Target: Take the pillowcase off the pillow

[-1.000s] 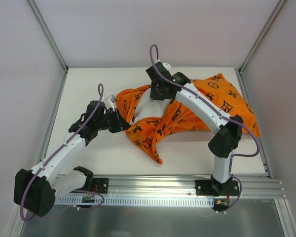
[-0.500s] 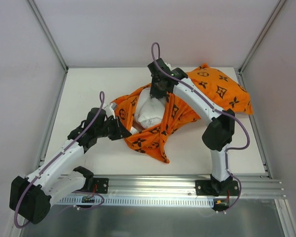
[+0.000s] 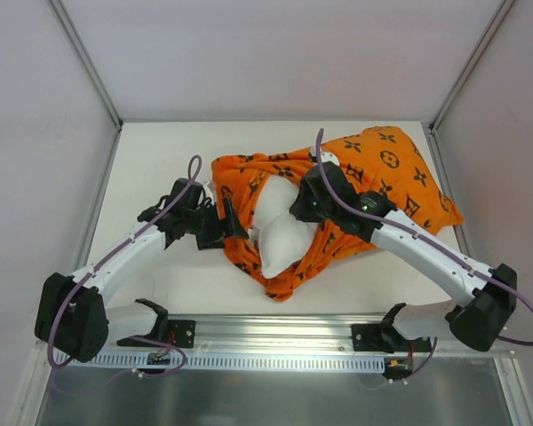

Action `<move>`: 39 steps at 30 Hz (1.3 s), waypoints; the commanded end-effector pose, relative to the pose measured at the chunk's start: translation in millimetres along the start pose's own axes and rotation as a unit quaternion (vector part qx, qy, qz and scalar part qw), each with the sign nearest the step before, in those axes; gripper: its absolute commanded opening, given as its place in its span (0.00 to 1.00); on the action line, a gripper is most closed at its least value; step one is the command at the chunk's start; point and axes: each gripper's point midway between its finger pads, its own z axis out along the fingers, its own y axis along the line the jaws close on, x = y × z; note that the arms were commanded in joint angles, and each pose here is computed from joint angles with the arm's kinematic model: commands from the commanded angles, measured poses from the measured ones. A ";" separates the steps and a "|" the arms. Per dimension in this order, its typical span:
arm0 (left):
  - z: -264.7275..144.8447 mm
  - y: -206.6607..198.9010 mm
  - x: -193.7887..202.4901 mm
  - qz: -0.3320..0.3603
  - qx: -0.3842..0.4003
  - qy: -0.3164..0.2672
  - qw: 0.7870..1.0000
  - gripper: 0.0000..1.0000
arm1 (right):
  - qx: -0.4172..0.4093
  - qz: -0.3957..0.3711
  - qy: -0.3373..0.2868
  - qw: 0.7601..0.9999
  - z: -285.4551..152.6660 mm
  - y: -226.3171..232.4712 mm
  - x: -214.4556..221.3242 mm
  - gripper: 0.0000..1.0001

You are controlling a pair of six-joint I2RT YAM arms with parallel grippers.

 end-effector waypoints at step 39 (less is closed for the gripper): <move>1.3 -29.4 -175.5 0.043 -0.044 -0.100 0.993 0.00 | -0.098 0.017 0.037 0.994 -67.2 -21.8 97.0 0.01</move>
